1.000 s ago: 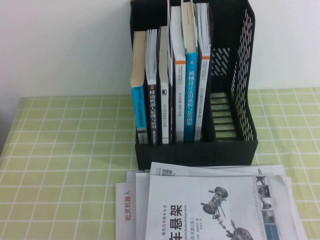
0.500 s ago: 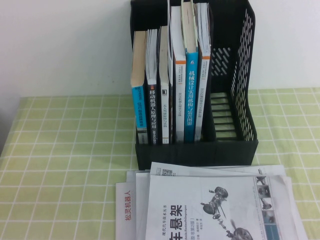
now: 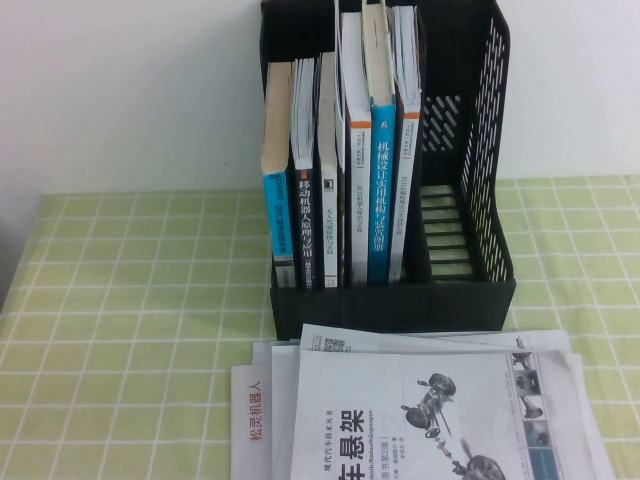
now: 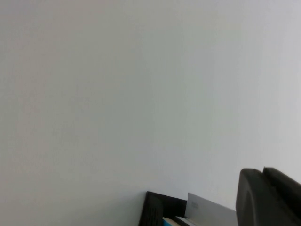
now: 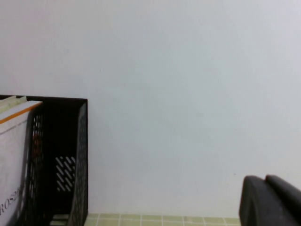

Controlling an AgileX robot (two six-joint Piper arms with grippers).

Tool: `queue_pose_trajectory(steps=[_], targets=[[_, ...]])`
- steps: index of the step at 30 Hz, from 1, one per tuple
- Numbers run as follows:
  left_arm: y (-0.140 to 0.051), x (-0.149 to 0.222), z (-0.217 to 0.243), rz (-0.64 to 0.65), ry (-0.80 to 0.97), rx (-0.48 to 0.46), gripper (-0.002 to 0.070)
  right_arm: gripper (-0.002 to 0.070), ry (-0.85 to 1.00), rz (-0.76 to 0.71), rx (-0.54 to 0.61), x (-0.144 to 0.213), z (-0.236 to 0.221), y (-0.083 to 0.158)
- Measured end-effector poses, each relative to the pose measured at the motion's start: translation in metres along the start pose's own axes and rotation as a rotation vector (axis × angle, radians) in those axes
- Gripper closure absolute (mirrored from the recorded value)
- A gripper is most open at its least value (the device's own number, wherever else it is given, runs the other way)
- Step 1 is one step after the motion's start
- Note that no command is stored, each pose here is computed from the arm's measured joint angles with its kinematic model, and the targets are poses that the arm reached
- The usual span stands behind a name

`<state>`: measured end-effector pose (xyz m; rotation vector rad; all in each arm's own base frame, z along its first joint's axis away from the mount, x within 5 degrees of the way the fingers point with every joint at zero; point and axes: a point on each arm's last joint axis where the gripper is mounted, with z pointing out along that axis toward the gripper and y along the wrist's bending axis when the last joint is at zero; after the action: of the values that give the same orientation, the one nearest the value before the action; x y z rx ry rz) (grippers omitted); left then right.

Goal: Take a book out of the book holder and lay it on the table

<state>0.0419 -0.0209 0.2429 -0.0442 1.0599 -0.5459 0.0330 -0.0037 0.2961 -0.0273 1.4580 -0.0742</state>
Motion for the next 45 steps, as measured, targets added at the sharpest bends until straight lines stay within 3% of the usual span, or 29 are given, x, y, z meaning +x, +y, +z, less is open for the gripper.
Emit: queue_pose_trajectory(steps=[3,8,13,20,29,34,37,40,43,45], targets=[[0.006,-0.002,0.0,-0.108,-0.025,-0.068,0.0678,0.0678,0.04,-0.001,0.0,-0.009,0.008,0.0],[0.021,0.003,-0.001,-0.252,0.084,-0.281,0.0678,0.0678,0.11,-0.002,-0.005,-0.025,0.029,-0.001],[0.012,-0.025,0.007,-0.138,0.108,-0.32,0.0678,0.0678,0.212,0.027,-0.019,-0.03,0.059,0.001],[0.004,-0.057,0.028,-0.046,0.126,-0.346,0.0678,0.0678,0.326,-0.115,-0.049,-0.031,0.093,0.003],[0.015,-0.058,0.057,0.168,0.291,-0.416,0.0678,0.0678,0.548,-0.369,-0.124,-0.03,0.113,0.002],[0.032,-0.046,0.057,0.184,0.429,-0.568,0.0678,0.0678,0.708,-0.374,-0.156,-0.023,0.11,0.002],[0.04,-0.035,0.054,0.06,0.506,-0.683,0.0678,0.0678,0.763,-0.355,-0.183,-0.019,0.107,0.004],[0.04,-0.022,0.05,-0.217,0.562,-0.768,0.0678,0.0678,0.782,-0.336,-0.252,-0.017,0.104,0.009],[0.032,-0.011,0.048,-0.407,0.652,-0.761,0.0678,0.0678,0.76,-0.291,-0.344,-0.018,0.103,0.019],[0.024,-0.007,0.05,-0.5,0.69,-0.692,0.0678,0.0678,0.718,-0.251,-0.407,-0.021,0.104,0.026]])
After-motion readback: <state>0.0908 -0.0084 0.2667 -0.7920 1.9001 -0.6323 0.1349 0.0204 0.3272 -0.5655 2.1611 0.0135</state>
